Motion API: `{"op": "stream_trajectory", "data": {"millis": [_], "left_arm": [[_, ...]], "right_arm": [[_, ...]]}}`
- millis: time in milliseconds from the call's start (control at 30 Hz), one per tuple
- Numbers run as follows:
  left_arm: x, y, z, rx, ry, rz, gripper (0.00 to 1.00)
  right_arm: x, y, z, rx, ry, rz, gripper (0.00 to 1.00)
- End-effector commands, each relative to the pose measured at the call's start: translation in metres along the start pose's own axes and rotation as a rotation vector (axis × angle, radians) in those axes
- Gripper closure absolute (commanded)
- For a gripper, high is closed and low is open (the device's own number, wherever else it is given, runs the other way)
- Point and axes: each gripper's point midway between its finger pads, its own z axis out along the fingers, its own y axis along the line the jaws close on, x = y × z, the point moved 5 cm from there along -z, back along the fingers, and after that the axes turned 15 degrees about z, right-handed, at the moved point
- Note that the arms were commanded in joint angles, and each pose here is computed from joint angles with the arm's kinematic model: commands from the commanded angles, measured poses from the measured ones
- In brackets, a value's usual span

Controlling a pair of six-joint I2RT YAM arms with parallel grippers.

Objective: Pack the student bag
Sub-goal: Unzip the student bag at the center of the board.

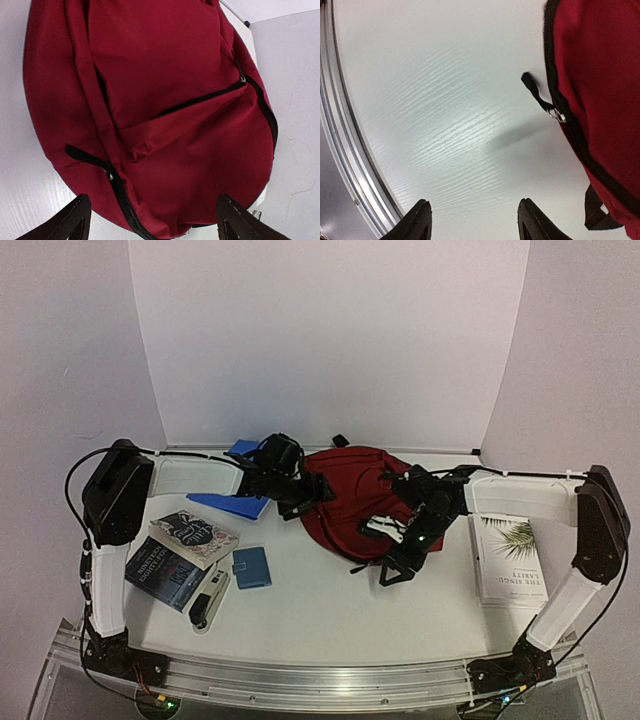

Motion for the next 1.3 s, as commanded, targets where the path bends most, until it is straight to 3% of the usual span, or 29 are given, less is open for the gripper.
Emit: {"op": "stream_trajectory", "data": {"millis": [0, 133, 267, 333, 500, 633, 733, 867, 1133, 1267], "left_arm": [[-0.025, 0.025, 0.006, -0.154, 0.007, -0.004, 0.09], [-0.033, 0.038, 0.027, -0.198, 0.066, -0.004, 0.11], [-0.031, 0.047, 0.045, -0.199, 0.129, -0.001, 0.22], [-0.026, 0.048, 0.051, -0.185, 0.163, 0.003, 0.32], [-0.001, 0.046, 0.047, -0.138, 0.228, -0.005, 0.70], [0.021, 0.039, 0.036, -0.104, 0.247, -0.014, 0.85], [0.025, 0.033, 0.030, -0.075, 0.234, -0.042, 0.88], [0.023, 0.028, 0.028, -0.041, 0.192, -0.088, 0.90], [0.013, 0.024, 0.034, -0.029, 0.156, -0.139, 0.91], [0.016, 0.026, 0.038, -0.029, 0.164, -0.159, 0.90]], "right_arm": [[0.001, -0.027, -0.021, 0.067, -0.068, 0.196, 0.41], [0.007, -0.058, -0.017, 0.072, -0.050, 0.345, 0.40], [-0.001, -0.080, -0.006, 0.085, -0.032, 0.403, 0.39], [-0.012, -0.091, 0.000, 0.090, -0.035, 0.416, 0.38], [-0.045, -0.126, 0.007, 0.102, -0.070, 0.447, 0.35], [-0.077, -0.144, -0.001, 0.094, -0.134, 0.454, 0.33], [-0.087, -0.145, -0.012, 0.067, -0.176, 0.450, 0.31], [-0.068, -0.126, -0.022, 0.012, -0.176, 0.448, 0.29], [-0.035, -0.081, -0.039, -0.202, -0.317, 0.667, 0.28], [-0.035, -0.071, -0.028, -0.240, -0.313, 0.707, 0.29]]}}
